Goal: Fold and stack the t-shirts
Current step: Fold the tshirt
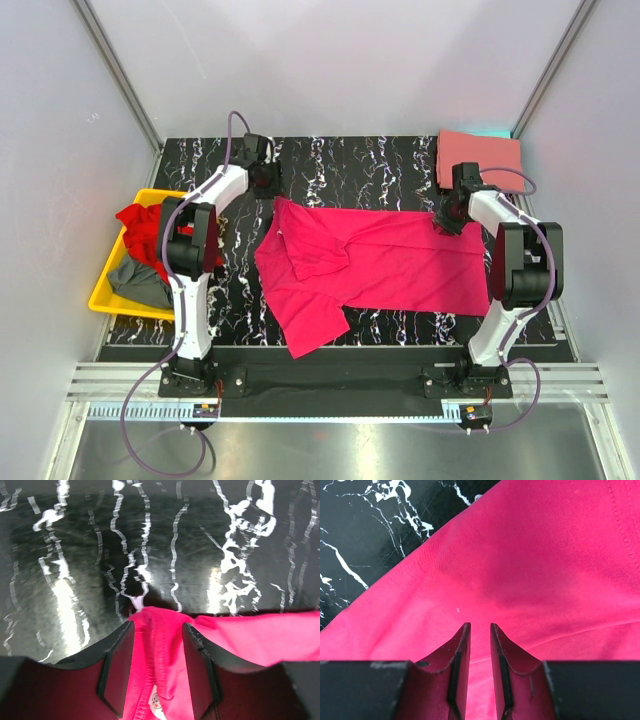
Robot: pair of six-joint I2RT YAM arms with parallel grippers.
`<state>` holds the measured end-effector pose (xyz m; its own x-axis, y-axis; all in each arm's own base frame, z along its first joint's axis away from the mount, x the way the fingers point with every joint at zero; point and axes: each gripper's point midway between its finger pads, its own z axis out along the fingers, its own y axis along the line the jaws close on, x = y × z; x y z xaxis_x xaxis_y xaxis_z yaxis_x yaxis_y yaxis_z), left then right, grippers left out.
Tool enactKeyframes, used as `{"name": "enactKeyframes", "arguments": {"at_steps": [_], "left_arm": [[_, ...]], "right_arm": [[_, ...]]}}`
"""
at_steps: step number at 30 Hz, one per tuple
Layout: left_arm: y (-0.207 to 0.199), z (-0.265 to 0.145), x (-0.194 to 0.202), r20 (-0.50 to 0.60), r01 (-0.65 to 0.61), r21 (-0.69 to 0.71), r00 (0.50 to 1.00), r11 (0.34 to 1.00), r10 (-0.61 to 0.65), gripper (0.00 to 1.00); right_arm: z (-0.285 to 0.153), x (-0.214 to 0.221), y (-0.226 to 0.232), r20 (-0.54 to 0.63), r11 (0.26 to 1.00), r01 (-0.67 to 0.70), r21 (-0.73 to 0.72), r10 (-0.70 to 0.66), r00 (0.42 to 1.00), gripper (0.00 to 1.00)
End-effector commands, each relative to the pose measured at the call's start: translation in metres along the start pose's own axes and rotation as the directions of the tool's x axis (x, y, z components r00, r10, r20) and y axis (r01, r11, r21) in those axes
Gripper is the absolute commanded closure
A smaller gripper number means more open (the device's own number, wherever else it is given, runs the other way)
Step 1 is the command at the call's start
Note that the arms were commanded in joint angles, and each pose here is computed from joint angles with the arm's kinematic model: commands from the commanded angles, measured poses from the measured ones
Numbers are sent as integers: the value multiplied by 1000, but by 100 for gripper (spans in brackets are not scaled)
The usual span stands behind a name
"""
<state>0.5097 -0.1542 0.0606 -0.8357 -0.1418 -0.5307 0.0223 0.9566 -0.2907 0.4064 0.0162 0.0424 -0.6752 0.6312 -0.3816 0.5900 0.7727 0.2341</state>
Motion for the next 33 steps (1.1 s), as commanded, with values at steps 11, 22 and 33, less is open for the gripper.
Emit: {"name": "enactKeyframes", "arguments": {"at_steps": [11, 22, 33], "left_arm": [[0, -7, -21, 56, -39, 47, 998, 998, 36, 57], [-2, 9, -13, 11, -35, 93, 999, 995, 34, 59], [27, 18, -27, 36, 148, 20, 988, 989, -149, 100]], "right_arm": [[-3, -23, -1, 29, 999, -10, -38, 11, 1000, 71], [6, -26, -16, 22, 999, -40, -7, 40, 999, 71], [36, -32, -61, 10, 985, -124, 123, 123, 992, 73]]}}
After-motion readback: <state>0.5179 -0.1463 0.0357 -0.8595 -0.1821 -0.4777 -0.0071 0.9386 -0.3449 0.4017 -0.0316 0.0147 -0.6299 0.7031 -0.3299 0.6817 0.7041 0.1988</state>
